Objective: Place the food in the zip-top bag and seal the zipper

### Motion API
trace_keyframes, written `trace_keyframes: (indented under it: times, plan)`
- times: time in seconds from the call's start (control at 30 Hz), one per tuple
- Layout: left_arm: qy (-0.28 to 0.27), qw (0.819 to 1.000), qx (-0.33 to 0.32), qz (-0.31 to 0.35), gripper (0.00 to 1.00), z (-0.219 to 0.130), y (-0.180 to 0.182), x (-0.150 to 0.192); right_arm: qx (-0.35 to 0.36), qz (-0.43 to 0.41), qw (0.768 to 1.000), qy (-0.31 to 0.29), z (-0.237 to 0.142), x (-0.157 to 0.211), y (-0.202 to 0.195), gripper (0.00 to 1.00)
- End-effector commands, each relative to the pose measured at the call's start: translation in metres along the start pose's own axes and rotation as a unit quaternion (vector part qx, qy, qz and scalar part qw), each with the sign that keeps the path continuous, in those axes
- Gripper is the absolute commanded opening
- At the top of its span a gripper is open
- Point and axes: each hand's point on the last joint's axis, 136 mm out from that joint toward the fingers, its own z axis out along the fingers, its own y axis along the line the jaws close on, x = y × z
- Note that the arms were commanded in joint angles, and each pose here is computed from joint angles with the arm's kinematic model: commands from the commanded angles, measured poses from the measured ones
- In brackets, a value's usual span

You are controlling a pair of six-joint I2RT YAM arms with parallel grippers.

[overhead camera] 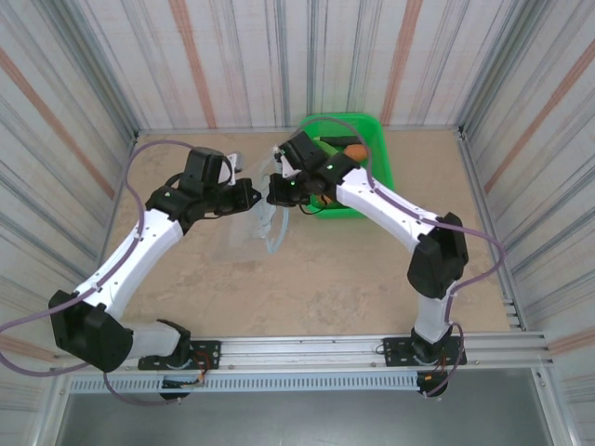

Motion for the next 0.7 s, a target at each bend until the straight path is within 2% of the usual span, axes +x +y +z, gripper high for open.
trace_keyframes:
  times: [0.0,0.17,0.2,0.27,0.33,0.37,0.4,0.57,0.67]
  plan:
    - [-0.023,0.999,0.034,0.010,0.00,-0.012,-0.020,-0.016,0.035,0.038,0.998,0.027,0.015,0.013,-0.011,0.00]
    - [-0.039,0.998,0.054,0.012,0.00,-0.025,-0.032,-0.024,0.083,0.057,0.994,0.031,0.031,0.022,-0.034,0.00]
    - [-0.043,0.997,0.055,0.014,0.00,-0.027,-0.034,-0.025,0.094,0.058,0.993,0.031,0.031,0.023,-0.039,0.08]
    - [-0.050,0.998,0.047,0.018,0.00,-0.034,-0.033,-0.027,0.125,0.050,0.991,0.024,0.029,0.023,-0.051,0.38]
    - [-0.057,0.997,0.038,0.024,0.00,-0.041,-0.031,-0.029,0.153,0.040,0.987,0.019,0.024,0.024,-0.062,0.63]
    - [-0.060,0.997,0.033,0.027,0.00,-0.045,-0.029,-0.030,0.163,0.034,0.986,0.017,0.021,0.024,-0.066,0.66]
    - [-0.061,0.997,0.027,0.028,0.00,-0.047,-0.026,-0.031,0.171,0.031,0.985,0.016,0.020,0.024,-0.070,0.80]
    - [-0.065,0.997,0.008,0.038,0.00,-0.056,-0.018,-0.035,0.211,0.024,0.977,0.002,0.010,0.024,-0.086,0.82]
    - [-0.059,0.997,-0.023,0.043,0.00,-0.054,-0.007,-0.034,0.193,0.018,0.981,-0.005,0.008,0.023,-0.080,0.79]
